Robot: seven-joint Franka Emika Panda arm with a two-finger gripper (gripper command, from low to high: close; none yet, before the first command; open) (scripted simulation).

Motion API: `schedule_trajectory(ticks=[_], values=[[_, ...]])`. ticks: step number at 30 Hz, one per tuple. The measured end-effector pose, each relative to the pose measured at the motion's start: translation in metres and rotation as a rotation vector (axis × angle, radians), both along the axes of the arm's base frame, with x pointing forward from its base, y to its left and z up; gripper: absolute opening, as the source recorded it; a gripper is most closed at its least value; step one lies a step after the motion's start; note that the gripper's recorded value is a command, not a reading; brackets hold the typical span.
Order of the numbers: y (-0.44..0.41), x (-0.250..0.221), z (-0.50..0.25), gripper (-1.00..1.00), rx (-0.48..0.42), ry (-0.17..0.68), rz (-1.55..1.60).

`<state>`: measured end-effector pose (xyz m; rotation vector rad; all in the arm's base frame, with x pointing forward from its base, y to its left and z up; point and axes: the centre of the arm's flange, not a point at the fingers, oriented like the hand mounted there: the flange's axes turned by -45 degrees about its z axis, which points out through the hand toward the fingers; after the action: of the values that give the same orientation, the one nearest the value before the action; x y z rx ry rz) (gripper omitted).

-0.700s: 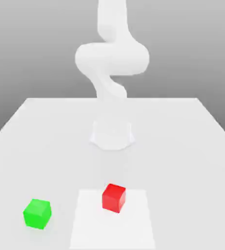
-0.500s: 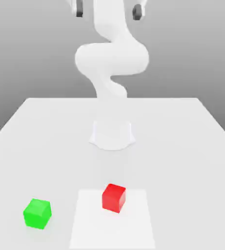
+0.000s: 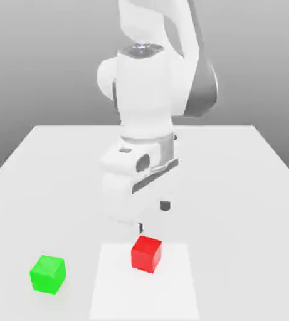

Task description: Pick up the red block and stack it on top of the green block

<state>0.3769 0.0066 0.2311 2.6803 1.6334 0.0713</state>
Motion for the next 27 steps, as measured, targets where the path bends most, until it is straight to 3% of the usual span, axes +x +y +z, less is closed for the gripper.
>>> schedule_trajectory(ticks=[13,14,27], values=[[-0.002,-0.013,-0.082,0.0,-0.025,0.036,0.073],[-0.002,-0.014,-0.087,-1.0,-0.024,0.037,0.072],[-0.002,-0.009,-0.054,-1.0,-0.025,0.032,0.076]])
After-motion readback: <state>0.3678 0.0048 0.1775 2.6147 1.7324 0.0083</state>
